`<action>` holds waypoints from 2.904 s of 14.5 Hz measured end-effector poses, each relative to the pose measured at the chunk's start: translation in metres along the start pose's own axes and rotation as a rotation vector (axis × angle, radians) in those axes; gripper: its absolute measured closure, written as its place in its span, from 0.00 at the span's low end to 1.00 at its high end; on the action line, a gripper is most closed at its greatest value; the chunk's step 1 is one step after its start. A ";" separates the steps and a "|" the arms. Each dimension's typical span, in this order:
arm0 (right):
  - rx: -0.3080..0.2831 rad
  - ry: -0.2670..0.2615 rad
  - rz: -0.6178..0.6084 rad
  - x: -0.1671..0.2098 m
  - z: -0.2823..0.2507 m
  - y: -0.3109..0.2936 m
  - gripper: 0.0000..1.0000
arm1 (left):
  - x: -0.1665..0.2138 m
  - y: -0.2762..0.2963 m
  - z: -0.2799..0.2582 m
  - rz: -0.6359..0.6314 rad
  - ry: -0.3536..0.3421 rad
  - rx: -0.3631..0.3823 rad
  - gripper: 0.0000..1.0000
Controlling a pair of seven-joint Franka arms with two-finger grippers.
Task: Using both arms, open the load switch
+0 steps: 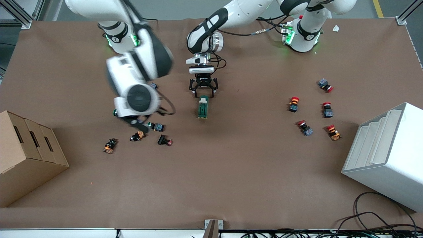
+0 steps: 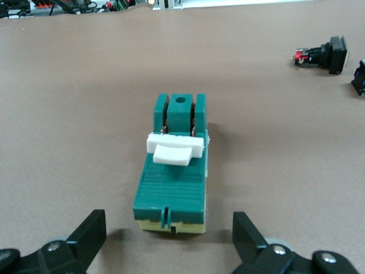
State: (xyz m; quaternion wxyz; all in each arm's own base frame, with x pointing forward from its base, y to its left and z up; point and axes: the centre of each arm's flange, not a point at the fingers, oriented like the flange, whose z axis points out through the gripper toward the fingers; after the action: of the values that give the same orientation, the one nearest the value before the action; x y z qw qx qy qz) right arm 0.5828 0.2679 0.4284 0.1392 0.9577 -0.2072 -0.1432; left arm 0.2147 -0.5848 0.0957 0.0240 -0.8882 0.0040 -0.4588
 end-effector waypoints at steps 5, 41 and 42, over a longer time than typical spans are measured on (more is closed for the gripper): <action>0.035 0.092 -0.311 0.069 -0.042 0.116 0.00 | 0.079 0.033 -0.016 -0.028 -0.140 0.097 0.01; 0.257 0.187 -0.496 0.108 -0.109 0.343 0.00 | 0.600 -0.382 0.034 0.063 -0.787 0.154 0.00; 0.256 0.188 -0.494 0.103 -0.110 0.347 0.00 | 0.607 -0.407 0.038 0.051 -0.803 0.135 0.00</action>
State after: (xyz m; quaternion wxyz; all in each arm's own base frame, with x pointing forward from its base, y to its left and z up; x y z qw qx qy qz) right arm 0.5856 -0.0580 0.6202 -0.0031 0.9980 0.0297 -0.0562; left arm 0.5904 -0.1946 0.5870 0.0930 -0.9928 -0.0137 -0.0741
